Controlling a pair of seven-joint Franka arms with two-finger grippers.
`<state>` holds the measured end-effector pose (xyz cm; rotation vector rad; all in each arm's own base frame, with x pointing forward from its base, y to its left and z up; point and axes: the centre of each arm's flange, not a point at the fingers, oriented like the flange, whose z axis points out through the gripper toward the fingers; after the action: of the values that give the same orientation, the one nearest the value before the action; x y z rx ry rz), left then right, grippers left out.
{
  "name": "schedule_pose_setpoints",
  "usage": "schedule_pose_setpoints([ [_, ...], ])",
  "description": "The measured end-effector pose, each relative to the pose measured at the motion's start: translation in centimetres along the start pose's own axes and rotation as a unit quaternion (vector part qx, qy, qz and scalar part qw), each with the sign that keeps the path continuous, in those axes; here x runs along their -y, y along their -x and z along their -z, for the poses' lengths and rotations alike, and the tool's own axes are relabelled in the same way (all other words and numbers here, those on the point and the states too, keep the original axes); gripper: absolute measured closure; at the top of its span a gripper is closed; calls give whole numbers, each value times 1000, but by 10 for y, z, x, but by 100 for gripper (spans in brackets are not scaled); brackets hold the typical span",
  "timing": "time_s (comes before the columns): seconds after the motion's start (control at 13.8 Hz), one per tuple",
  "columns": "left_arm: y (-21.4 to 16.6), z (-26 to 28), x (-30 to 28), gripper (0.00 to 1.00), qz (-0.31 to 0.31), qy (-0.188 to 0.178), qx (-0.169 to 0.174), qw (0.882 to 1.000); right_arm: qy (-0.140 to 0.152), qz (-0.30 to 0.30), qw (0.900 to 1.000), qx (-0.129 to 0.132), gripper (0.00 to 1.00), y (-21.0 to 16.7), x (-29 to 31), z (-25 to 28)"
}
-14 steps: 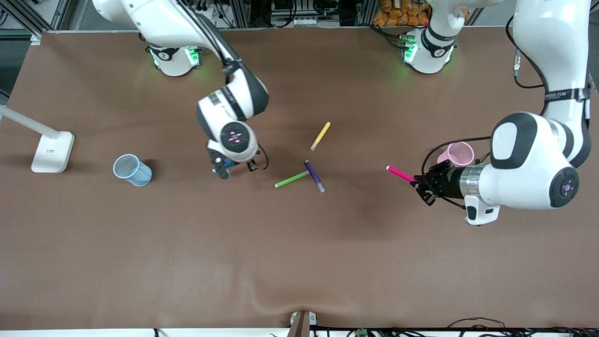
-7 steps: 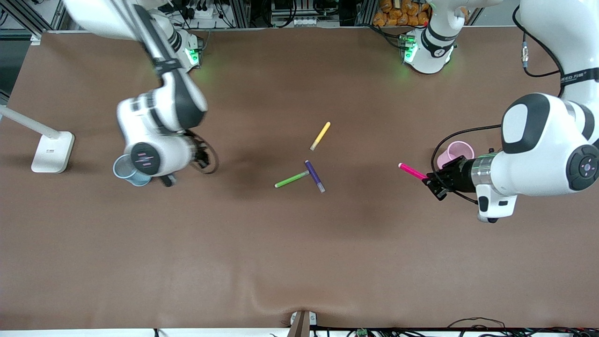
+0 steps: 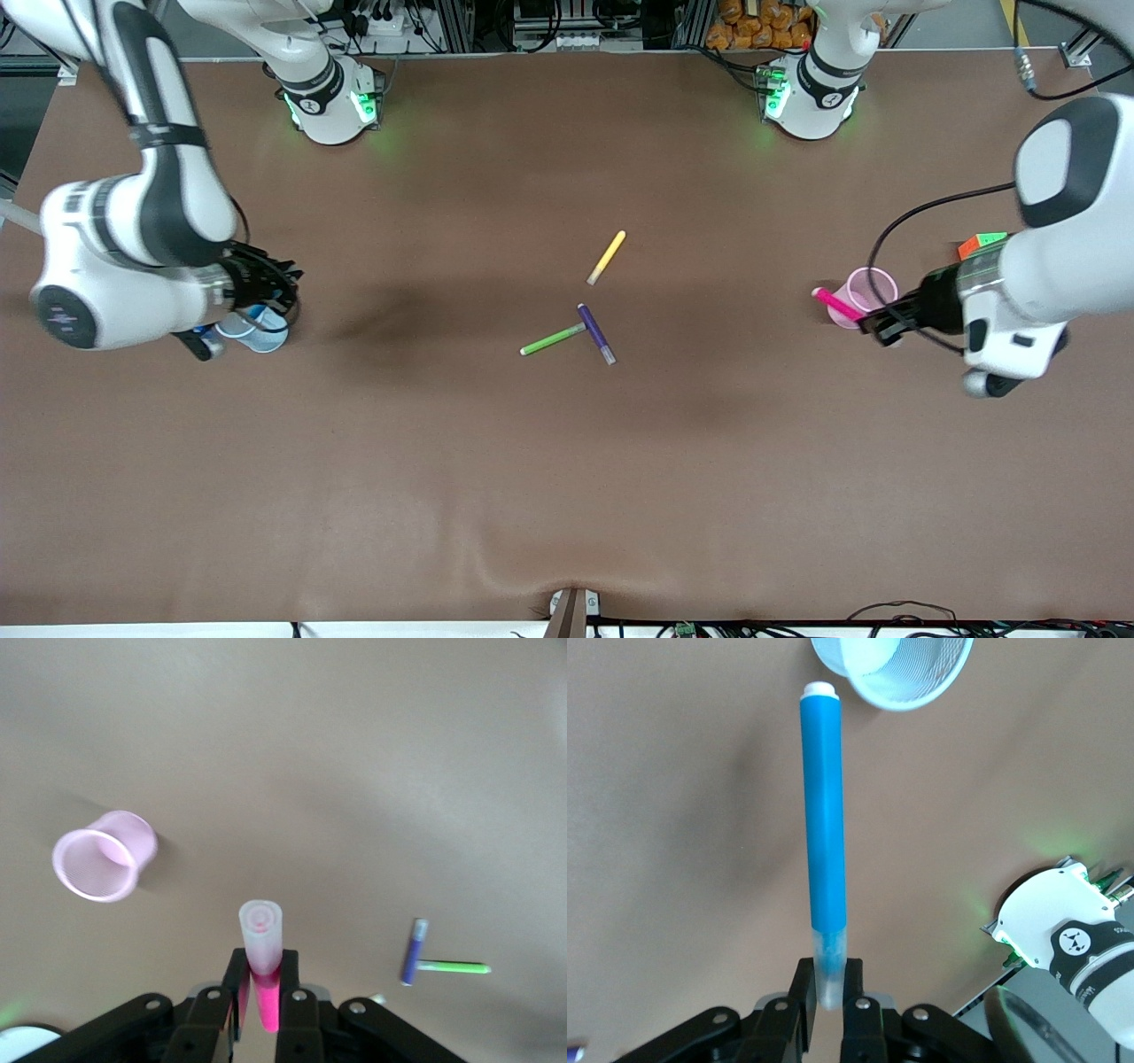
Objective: Place pink and blue markers in matching cups
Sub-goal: 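Carry the pink marker and blue marker toward their matching cups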
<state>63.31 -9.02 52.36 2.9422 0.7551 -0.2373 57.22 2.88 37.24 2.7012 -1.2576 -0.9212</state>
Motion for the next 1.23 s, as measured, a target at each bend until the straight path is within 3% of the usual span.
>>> schedule_pose_setpoints([
  [0.22, -9, 3, 34, 83, -27, -16, -7, 999, -38, 18, 998, 39, 84, -43, -42, 9],
  [0.36, -16, 2, 56, 83, -35, -21, -10, 999, -48, 28, 997, 54, 84, -61, -55, 3],
  [0.65, -26, -13, 101, 83, -49, -18, -23, 998, -73, 38, 990, 111, 84, -92, -69, -21],
  [1.02, -12, -48, 128, 83, -71, -39, -70, 994, -77, 53, 986, 138, 84, -118, -76, -46],
  [1.23, -16, -55, 163, 83, -90, -40, -79, 992, -84, 61, 983, 152, 84, -136, -86, -59],
])
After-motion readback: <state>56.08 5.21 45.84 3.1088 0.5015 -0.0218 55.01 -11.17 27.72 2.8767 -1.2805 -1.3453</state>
